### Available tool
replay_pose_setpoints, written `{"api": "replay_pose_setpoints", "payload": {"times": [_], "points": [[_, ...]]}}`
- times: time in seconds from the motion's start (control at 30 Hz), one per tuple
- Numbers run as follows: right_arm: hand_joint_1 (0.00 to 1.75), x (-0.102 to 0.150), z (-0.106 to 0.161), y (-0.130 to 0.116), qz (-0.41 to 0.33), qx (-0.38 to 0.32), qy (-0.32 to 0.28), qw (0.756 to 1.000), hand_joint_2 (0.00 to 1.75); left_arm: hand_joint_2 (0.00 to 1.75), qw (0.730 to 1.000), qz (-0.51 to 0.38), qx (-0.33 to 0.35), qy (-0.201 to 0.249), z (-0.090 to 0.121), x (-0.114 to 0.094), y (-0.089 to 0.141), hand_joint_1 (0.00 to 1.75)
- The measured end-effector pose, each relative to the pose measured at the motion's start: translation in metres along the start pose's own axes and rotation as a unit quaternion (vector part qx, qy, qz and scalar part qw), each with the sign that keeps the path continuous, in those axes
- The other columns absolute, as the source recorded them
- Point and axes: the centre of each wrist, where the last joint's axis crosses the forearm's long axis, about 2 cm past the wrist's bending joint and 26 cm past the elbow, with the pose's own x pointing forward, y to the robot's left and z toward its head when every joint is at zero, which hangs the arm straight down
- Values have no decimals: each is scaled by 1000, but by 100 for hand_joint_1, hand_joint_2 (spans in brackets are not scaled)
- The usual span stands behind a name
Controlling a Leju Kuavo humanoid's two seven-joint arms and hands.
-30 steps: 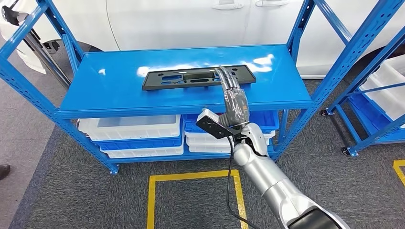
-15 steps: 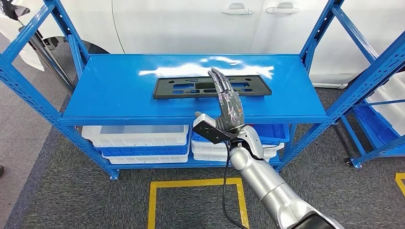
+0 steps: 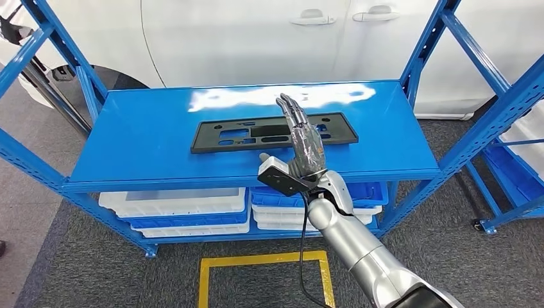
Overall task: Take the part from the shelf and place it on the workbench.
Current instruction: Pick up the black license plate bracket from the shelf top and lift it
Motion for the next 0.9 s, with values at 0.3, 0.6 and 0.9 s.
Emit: {"api": "replay_pose_setpoints", "payload": {"times": [0.3, 0.6, 0.9], "points": [[0, 12, 2, 13, -4, 36, -34, 999, 175, 0, 1000, 2, 2, 0, 1, -2, 1, 0], [0, 23, 14, 27, 30, 68, -72, 995, 175, 0, 1000, -4, 0, -1, 1, -2, 0, 0], [0, 39, 25, 51, 128, 96, -138, 977, 175, 0, 1000, -7, -3, -2, 0, 1, -2, 0]]}}
